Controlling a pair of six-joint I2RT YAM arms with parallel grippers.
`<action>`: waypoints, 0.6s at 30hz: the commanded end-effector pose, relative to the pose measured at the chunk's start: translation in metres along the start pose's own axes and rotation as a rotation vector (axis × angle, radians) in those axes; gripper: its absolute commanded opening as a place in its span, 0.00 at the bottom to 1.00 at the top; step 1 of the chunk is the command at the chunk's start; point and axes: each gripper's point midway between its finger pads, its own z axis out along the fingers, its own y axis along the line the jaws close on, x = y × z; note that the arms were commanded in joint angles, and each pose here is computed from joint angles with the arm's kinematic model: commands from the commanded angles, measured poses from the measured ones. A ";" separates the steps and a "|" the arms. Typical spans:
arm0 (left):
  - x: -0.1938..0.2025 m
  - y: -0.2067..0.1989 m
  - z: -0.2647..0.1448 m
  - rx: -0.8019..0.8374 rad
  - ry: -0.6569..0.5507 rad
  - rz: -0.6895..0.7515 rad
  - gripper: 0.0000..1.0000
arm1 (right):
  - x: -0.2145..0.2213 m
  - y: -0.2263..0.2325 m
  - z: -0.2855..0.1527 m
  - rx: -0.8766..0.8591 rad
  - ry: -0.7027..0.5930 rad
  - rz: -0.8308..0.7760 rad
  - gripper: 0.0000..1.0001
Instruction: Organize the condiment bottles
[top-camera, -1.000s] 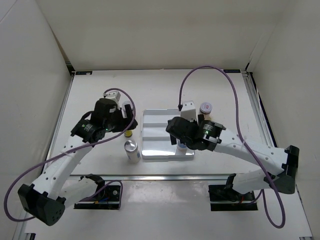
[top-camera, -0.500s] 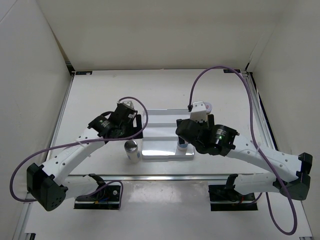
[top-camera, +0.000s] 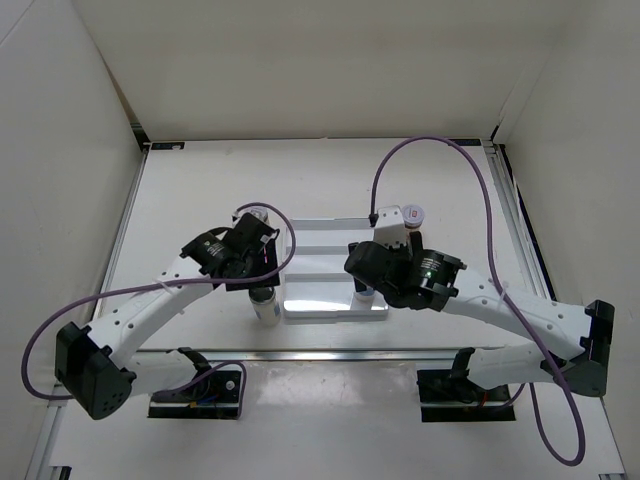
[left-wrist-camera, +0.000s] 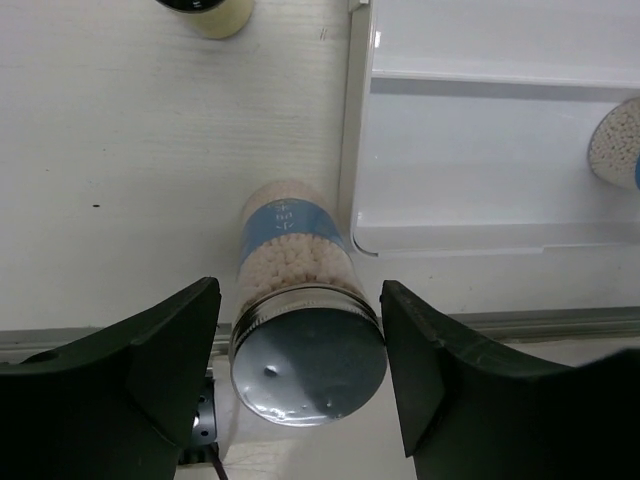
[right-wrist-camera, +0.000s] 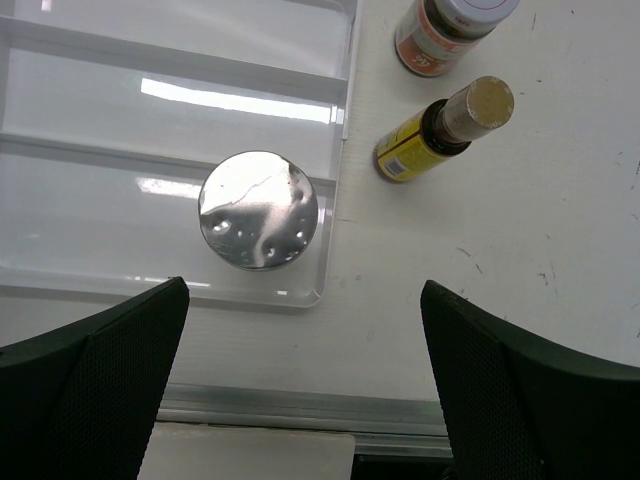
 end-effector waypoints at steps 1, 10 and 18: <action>0.004 -0.001 0.003 -0.018 0.005 0.007 0.75 | -0.003 0.000 0.002 0.010 -0.026 0.029 1.00; -0.003 -0.012 -0.005 0.005 -0.011 -0.011 0.44 | -0.001 -0.003 0.003 0.016 -0.032 0.030 1.00; -0.045 -0.033 -0.053 0.060 -0.099 0.003 0.18 | 0.001 -0.005 0.004 0.027 -0.034 0.023 1.00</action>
